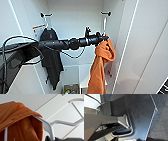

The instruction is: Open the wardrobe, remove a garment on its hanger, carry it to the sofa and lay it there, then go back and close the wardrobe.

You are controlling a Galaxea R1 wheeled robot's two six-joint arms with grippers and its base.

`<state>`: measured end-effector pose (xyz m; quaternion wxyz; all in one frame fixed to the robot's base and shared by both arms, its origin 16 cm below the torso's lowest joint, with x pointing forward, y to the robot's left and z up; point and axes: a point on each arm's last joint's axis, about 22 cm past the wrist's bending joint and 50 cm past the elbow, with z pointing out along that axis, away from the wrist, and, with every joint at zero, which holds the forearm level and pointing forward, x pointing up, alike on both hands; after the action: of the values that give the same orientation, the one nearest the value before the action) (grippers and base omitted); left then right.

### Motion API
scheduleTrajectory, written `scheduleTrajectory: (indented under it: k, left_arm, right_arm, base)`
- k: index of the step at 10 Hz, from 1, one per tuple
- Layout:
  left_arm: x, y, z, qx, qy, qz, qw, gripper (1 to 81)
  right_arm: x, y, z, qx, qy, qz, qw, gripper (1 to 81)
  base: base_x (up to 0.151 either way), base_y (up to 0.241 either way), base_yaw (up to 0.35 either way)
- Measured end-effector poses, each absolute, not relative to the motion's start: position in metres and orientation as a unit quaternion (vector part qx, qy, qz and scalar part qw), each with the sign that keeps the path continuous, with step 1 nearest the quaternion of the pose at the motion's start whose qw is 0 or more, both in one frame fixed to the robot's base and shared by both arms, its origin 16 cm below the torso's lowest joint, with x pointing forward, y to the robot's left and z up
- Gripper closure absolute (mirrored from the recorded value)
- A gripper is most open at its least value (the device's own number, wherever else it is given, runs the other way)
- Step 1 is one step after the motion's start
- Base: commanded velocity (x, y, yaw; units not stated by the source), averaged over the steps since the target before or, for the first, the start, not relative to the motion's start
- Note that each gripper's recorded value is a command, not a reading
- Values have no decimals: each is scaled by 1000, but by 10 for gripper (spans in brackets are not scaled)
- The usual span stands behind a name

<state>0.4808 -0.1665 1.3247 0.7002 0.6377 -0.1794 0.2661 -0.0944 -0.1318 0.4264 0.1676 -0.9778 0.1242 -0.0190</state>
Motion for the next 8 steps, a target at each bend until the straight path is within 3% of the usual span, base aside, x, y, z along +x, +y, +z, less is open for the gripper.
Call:
scheduleTrajectory:
  k: [8]
  left_arm:
    - [483,-151,1304,641,-169,264,700,811]
  right_arm:
    - [-89,-133,426,-978,124,-24,167,10]
  base:
    - [-133,0,0]
